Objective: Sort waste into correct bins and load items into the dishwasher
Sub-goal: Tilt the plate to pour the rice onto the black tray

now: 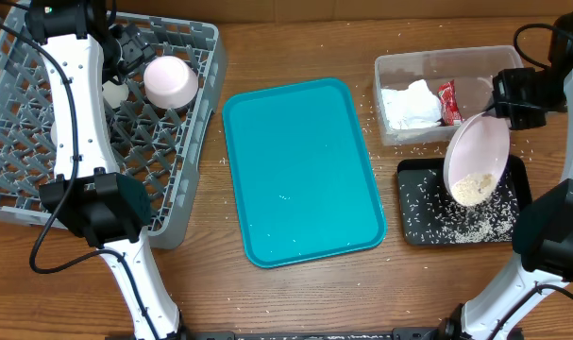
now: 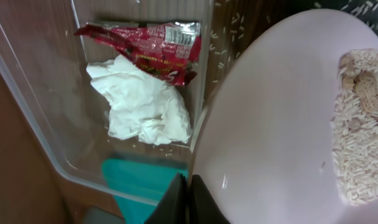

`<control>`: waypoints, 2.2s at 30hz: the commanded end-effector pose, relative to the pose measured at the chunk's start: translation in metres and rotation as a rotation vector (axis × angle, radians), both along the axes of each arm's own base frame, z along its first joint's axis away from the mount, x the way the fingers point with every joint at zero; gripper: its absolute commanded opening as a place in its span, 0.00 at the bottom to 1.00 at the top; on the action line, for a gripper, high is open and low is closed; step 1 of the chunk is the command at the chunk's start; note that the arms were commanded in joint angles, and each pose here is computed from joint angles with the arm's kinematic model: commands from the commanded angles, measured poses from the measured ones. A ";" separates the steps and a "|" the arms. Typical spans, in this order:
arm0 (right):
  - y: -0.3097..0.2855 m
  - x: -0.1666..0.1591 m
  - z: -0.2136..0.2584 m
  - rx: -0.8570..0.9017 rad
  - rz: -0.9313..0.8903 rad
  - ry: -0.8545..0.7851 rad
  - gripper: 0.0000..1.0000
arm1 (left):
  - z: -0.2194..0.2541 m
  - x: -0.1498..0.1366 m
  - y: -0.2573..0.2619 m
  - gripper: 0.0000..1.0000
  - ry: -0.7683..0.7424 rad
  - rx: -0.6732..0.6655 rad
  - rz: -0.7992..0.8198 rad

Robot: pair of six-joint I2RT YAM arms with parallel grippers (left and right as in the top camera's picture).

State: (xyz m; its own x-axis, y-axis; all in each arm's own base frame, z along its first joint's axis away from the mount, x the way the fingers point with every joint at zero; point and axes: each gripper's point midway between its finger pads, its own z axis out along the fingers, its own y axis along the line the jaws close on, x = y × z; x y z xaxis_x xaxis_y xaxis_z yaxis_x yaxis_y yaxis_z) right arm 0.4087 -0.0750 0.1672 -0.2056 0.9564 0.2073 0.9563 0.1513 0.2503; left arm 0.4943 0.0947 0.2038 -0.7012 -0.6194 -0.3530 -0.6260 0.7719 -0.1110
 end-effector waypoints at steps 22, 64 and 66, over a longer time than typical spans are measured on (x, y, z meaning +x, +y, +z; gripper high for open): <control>0.017 -0.015 0.031 0.248 0.124 -0.113 0.03 | 0.019 -0.001 0.004 1.00 -0.047 0.012 0.028; -0.002 -0.023 0.042 0.376 0.106 -0.192 0.04 | 0.019 -0.001 0.004 1.00 -0.047 0.012 0.028; 0.006 -0.023 0.050 0.420 0.163 -0.245 0.04 | 0.019 -0.001 0.004 1.00 -0.047 0.012 0.028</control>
State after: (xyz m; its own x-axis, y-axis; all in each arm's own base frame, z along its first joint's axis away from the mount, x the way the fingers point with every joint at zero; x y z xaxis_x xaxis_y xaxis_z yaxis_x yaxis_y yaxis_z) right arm 0.3858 -0.0794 0.2011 -0.3575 0.7954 0.4895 0.8833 0.1177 0.4538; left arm 0.4942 0.0947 0.2038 -0.7014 -0.6194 -0.3527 -0.6260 0.7719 -0.1108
